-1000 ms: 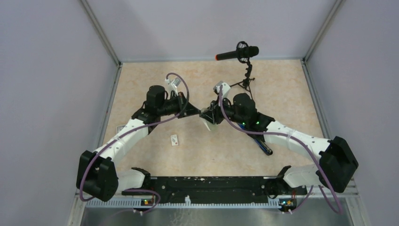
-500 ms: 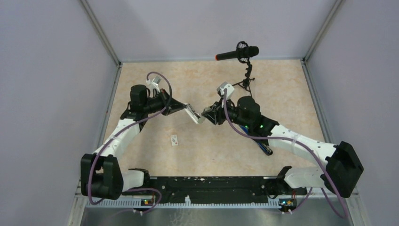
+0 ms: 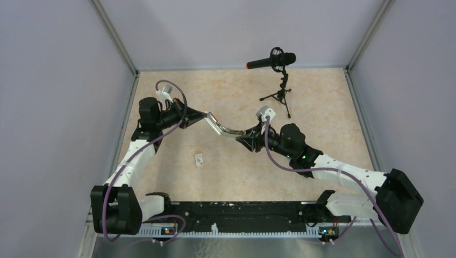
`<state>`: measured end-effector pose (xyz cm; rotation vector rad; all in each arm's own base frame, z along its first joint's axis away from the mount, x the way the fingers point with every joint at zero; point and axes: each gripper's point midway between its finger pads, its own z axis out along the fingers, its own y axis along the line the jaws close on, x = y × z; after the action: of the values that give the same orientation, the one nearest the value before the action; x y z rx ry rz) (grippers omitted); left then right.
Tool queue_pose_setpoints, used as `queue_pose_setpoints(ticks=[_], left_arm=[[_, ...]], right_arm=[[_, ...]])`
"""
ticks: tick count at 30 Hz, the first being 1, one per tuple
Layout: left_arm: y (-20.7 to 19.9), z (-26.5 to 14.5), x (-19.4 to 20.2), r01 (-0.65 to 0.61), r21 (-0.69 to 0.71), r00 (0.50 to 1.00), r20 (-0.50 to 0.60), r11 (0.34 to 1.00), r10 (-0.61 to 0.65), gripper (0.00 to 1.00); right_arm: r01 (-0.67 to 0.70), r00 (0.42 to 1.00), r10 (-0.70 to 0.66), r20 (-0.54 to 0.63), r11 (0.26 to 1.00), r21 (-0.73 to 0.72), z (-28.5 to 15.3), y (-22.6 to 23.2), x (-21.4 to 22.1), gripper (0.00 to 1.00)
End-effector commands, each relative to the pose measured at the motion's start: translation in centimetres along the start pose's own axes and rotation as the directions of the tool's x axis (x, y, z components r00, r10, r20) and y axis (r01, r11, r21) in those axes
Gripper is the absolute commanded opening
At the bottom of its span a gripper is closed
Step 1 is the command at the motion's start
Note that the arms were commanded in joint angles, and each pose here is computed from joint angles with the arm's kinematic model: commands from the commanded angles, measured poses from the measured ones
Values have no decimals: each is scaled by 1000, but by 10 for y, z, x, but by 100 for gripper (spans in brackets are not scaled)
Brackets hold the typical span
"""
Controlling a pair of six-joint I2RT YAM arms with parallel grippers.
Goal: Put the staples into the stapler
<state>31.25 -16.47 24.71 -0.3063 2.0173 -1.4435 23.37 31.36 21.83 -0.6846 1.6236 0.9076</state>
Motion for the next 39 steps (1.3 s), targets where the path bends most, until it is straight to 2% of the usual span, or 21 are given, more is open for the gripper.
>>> queue_pose_setpoints(ticks=[1, 6, 9, 13, 14, 15, 17, 21, 27, 32, 39], left_arm=[[-29, -10, -10, -23, 95, 998, 63, 995, 17, 0], [-26, -11, -5, 8, 101, 998, 57, 995, -14, 0], [-26, -12, -4, 16, 106, 998, 58, 994, -22, 0], [-13, -11, -2, -1, 62, 997, 71, 998, -4, 0], [-11, -11, 0, -2, 61, 998, 66, 998, -2, 3], [-8, -11, 3, 0, 60, 998, 56, 998, -3, 18], [-4, -10, 7, 1, 55, 999, 40, 999, -3, 35], [1, -11, 10, -34, 30, 999, 25, 999, 33, 52], [-5, -17, 3, -130, -6, 990, 57, 991, 130, 84], [-9, -19, 4, -174, 1, 984, 46, 985, 174, 95], [-9, -19, 14, -200, 31, 980, 8, 979, 199, 97]], right_arm=[[-18, 1000, 18, 21, 999, -32, -3, 4, 10, 18], [-11, 999, 13, 32, 998, -60, -2, 8, 11, 11], [-7, 998, 11, 54, 997, -80, -2, 11, 9, 0], [8, 996, -3, 86, 998, -61, -4, 9, -2, 0], [17, 996, -12, 89, 999, -51, -5, 8, -5, 0], [33, 996, -30, 84, 999, -42, -6, 7, -8, 0], [57, 997, -56, 46, 998, -12, -5, 1, -6, 0], [103, 995, -102, -25, 994, 46, -4, -11, -5, 0], [126, 989, -119, -91, 989, 76, -7, -16, -5, 0], [148, 984, -138, -114, 986, 82, -8, -18, -7, 0], [153, 979, -139, -148, 984, 86, -4, -21, 0, 0]])
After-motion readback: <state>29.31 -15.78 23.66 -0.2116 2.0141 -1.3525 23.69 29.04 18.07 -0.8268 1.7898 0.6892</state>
